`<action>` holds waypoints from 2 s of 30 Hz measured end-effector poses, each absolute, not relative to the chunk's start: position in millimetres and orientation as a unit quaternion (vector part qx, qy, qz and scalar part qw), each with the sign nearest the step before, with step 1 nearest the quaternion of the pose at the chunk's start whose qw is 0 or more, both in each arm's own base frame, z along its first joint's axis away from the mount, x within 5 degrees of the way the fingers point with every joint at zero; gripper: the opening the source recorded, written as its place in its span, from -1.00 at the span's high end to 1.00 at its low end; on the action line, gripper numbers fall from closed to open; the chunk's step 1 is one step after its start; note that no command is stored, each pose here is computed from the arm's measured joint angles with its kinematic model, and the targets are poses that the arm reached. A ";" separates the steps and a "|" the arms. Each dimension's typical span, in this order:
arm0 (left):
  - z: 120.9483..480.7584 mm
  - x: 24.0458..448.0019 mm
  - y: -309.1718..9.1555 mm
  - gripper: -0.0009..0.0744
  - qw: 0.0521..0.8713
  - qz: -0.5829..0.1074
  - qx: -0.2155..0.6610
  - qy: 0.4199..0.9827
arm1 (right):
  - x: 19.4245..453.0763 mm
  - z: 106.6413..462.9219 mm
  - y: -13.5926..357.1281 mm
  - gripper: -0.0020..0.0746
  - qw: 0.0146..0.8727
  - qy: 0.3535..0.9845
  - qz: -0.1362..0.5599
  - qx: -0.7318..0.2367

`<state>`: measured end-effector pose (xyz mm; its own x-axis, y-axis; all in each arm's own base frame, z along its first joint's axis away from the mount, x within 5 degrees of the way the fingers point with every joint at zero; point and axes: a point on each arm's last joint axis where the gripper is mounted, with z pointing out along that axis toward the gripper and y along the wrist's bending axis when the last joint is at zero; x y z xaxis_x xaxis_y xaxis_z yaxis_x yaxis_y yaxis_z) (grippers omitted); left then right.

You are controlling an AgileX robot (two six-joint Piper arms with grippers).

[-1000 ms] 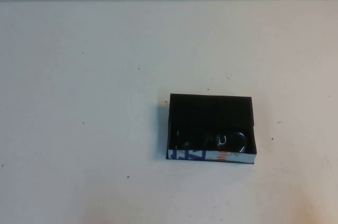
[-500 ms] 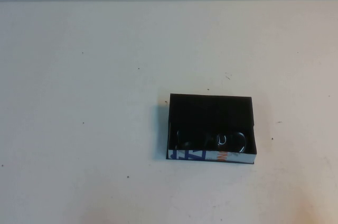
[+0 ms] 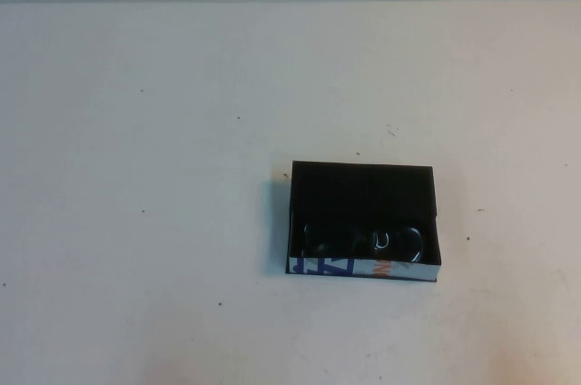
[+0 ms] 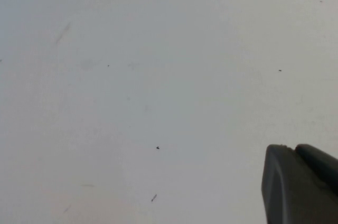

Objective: Take glasses out of glasses case

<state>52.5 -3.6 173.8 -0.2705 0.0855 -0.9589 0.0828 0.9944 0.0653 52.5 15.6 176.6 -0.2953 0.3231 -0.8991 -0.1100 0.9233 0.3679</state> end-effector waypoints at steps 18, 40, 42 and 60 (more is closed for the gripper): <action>173.8 52.5 -3.6 0.99 0.602 0.001 0.053 0.797 | 53.5 194.6 22.0 0.99 0.544 0.667 0.430 0.272; 173.8 52.5 -3.6 0.99 0.602 0.001 0.053 0.797 | 160.3 392.6 64.1 0.99 0.368 0.821 0.170 -0.402; 173.8 52.5 -3.6 0.99 0.602 0.001 0.053 0.797 | 183.7 393.2 70.4 0.99 0.345 0.815 0.171 -0.433; 173.8 52.5 -3.6 0.99 0.602 0.001 0.053 0.797 | 302.7 281.1 186.8 0.97 0.100 0.775 0.083 -0.618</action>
<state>52.5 -3.6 173.8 -0.2705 0.0855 -0.9589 0.0828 0.9944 0.0653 302.7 186.8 281.1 -0.2151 -0.9421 -0.2572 -0.9752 0.2215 0.0043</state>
